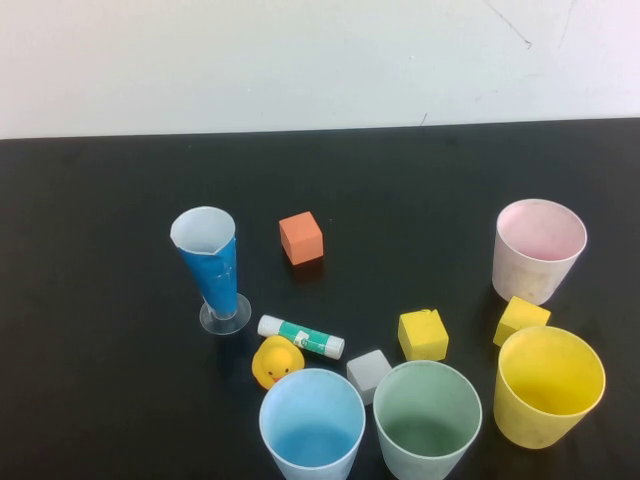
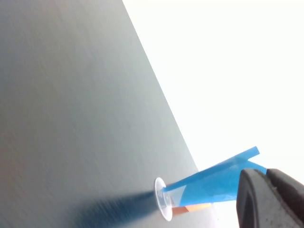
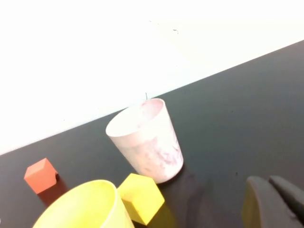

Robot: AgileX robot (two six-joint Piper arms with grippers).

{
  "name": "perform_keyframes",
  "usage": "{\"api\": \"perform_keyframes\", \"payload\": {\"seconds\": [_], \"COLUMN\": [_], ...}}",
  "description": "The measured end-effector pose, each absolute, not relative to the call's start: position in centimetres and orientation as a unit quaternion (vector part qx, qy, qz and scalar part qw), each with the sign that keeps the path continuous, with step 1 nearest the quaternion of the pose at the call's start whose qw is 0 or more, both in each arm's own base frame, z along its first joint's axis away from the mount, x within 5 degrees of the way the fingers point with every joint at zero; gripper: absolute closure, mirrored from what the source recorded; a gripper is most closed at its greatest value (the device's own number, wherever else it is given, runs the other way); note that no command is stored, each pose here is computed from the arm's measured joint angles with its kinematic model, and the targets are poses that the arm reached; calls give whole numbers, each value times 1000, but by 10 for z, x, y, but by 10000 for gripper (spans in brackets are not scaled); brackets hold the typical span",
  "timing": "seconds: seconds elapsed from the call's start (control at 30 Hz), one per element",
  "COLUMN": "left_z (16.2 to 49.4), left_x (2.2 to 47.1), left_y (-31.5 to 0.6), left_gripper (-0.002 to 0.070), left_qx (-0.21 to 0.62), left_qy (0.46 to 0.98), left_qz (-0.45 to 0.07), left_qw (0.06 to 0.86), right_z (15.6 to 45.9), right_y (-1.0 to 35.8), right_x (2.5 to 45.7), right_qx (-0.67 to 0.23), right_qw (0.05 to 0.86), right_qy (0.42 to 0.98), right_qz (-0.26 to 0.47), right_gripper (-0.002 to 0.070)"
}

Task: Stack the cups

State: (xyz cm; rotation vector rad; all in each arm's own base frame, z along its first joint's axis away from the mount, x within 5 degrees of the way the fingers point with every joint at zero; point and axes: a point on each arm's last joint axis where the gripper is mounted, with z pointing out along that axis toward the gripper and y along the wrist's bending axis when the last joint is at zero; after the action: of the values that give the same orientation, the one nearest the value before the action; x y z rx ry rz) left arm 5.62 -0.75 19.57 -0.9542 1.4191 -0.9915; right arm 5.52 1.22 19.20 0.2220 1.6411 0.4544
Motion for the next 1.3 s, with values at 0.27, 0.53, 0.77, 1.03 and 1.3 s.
{"api": "perform_keyframes", "payload": {"seconds": [0.27,0.53,0.77,1.03,1.3], "left_z": [214,318,371,365,336], "left_x": [52,65,115,174,197], "left_y": [-16,-32,-50,-89,-149], "left_gripper": [676,676,676,676,659], "left_qx": [-266,-13,180,309,386], "left_qy": [683,809,881,906,901], "left_qz": [-339,-219,-206,-159,-123], "left_qw": [590,545,385,241,153], "right_z": [194,186,184,183,180], "right_y": [11,16,17,18,21], "right_x": [55,54,54,54,52], "right_qx": [97,75,75,78,79], "right_qw": [662,627,619,608,589], "right_qy": [717,749,756,762,772], "right_qz": [195,200,200,209,224], "right_gripper": [679,679,679,679,679]}}
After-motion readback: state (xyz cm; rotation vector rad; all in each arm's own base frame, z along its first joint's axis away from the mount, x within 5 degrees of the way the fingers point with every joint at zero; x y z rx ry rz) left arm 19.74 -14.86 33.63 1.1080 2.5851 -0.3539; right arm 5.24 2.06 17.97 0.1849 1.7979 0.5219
